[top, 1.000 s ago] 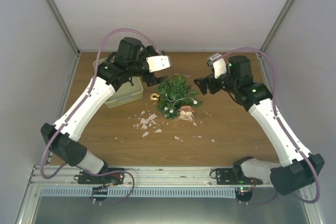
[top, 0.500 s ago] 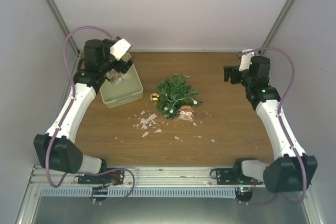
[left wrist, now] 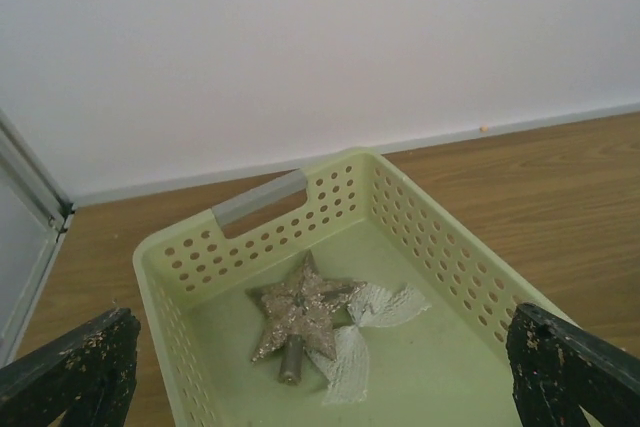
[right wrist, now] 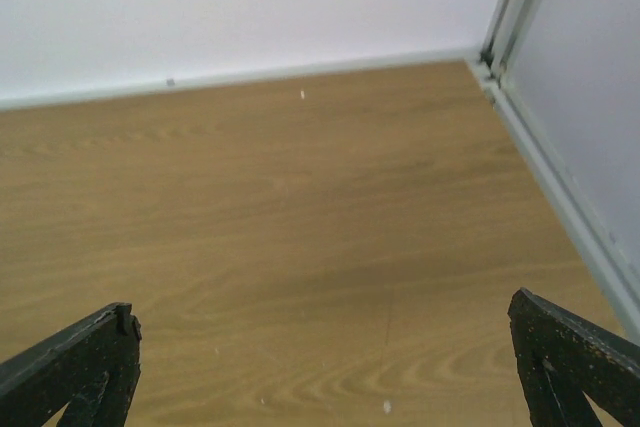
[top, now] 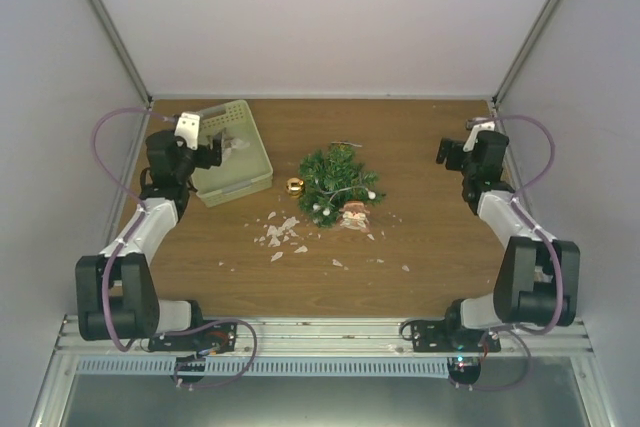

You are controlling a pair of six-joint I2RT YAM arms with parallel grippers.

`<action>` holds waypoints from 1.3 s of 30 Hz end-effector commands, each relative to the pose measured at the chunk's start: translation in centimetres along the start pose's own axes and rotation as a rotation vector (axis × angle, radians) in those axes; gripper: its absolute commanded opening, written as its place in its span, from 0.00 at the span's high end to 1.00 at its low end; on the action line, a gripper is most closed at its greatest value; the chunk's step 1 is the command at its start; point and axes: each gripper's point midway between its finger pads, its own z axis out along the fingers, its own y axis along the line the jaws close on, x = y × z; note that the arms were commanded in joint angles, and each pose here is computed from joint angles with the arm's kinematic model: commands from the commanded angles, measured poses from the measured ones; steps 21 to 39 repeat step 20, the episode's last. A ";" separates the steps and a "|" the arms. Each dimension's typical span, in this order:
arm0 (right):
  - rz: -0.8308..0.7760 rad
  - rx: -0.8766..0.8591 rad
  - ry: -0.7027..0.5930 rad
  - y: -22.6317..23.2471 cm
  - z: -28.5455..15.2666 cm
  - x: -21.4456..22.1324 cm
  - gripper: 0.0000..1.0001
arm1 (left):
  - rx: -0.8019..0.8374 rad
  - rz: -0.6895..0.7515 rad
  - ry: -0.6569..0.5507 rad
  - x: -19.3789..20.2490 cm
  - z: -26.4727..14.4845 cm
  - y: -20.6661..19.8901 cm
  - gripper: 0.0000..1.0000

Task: Decorate the small christmas tree

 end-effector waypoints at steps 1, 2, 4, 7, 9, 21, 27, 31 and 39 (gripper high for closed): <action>0.009 0.010 -0.068 -0.3 0.9 0.8 0.00 | -0.082 -0.017 -0.194 -4.0 -1.0 1.5 0.01; 0.011 -0.010 -0.078 0.1 0.8 0.9 0.00 | -0.089 -0.013 -0.189 -3.9 -1.0 1.7 0.01; 0.015 -0.028 -0.100 0.4 0.6 0.9 0.00 | -0.092 -0.012 -0.189 -3.8 -1.0 1.7 0.01; 0.010 -0.062 -0.113 1.0 0.6 1.2 0.00 | -0.065 -0.017 -0.179 -3.2 -0.9 1.2 0.01; -0.008 -0.062 -0.121 1.1 0.6 1.2 0.00 | -0.046 -0.017 -0.164 -2.4 -0.6 0.8 0.01; -0.084 -0.037 -0.087 1.0 1.3 3.0 0.00 | -0.032 -0.027 -0.120 -1.1 0.2 0.6 0.01; -0.084 -0.037 -0.087 1.0 1.3 3.0 0.00 | -0.032 -0.027 -0.120 -1.1 0.2 0.6 0.01; -0.084 -0.037 -0.087 1.0 1.3 3.0 0.00 | -0.032 -0.027 -0.120 -1.1 0.2 0.6 0.01; -0.084 -0.037 -0.087 1.0 1.3 3.0 0.00 | -0.032 -0.027 -0.120 -1.1 0.2 0.6 0.01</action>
